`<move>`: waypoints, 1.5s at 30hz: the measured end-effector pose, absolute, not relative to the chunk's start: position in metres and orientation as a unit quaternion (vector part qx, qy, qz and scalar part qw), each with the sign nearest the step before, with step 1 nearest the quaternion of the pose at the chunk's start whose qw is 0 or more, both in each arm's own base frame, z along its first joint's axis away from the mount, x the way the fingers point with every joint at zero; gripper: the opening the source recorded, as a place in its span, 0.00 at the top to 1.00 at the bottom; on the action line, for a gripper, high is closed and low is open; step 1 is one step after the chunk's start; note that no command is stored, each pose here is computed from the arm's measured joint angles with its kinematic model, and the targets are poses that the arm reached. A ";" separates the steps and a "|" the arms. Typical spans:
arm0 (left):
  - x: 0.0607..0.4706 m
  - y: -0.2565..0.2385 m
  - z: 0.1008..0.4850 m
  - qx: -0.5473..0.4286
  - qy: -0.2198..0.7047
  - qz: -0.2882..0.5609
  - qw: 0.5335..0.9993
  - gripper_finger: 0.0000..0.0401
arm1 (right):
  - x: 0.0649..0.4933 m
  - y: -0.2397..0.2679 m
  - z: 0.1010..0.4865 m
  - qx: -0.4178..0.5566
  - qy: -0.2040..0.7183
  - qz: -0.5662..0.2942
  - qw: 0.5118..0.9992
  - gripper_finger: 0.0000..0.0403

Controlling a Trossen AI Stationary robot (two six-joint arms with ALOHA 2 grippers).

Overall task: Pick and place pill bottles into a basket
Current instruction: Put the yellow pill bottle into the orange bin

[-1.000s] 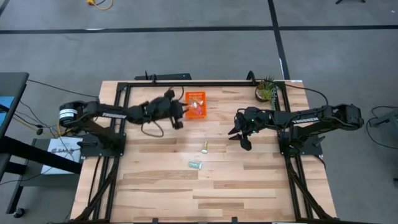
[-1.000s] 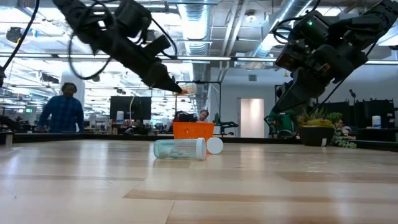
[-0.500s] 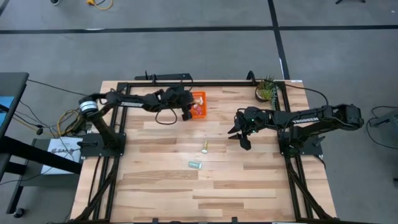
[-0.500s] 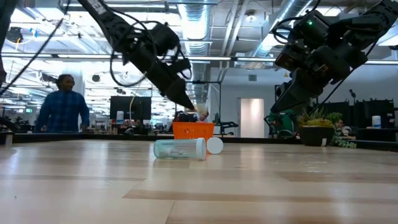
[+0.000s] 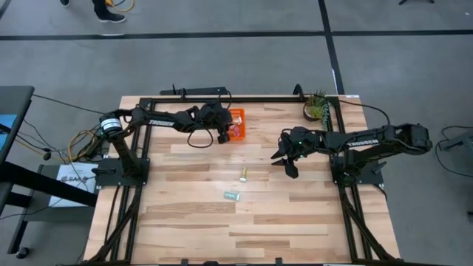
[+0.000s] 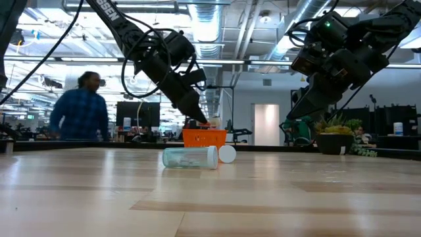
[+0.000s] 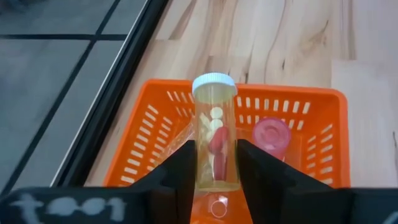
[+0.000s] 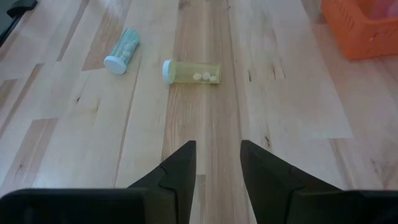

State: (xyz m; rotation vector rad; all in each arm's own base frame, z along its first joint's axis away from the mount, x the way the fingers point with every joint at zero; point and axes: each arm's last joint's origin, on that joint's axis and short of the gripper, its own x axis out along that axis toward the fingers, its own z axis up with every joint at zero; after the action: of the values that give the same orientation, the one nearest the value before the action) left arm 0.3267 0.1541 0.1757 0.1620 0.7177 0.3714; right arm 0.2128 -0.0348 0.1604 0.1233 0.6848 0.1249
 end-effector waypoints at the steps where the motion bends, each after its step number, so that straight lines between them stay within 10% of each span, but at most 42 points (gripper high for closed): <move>1: 0.327 0.154 0.176 0.078 0.349 0.180 0.916 0.74 | 0.213 -0.035 0.160 0.060 0.335 0.061 0.938 0.71; 15: 0.322 0.151 0.169 0.075 0.392 0.166 0.902 0.54 | 0.213 -0.035 0.160 0.060 0.335 0.061 0.938 0.71; 23: 0.304 0.122 0.185 0.029 0.435 0.019 0.900 0.54 | 0.213 -0.035 0.160 0.061 0.337 0.061 0.937 0.71; 30: 0.279 0.057 0.197 -0.016 0.381 -0.160 0.910 0.54 | 0.214 -0.035 0.162 0.073 0.329 0.056 0.940 0.71; 45: 0.207 -0.076 0.146 0.032 0.206 -0.119 0.971 0.54 | 0.242 -0.033 0.157 0.247 0.237 -0.048 0.938 0.71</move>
State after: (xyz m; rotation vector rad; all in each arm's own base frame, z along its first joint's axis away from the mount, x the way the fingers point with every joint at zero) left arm 0.2067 -0.0765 0.1456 0.0644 0.4164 -0.2412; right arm 0.2420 -0.0329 0.1573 0.5052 0.4838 -0.0976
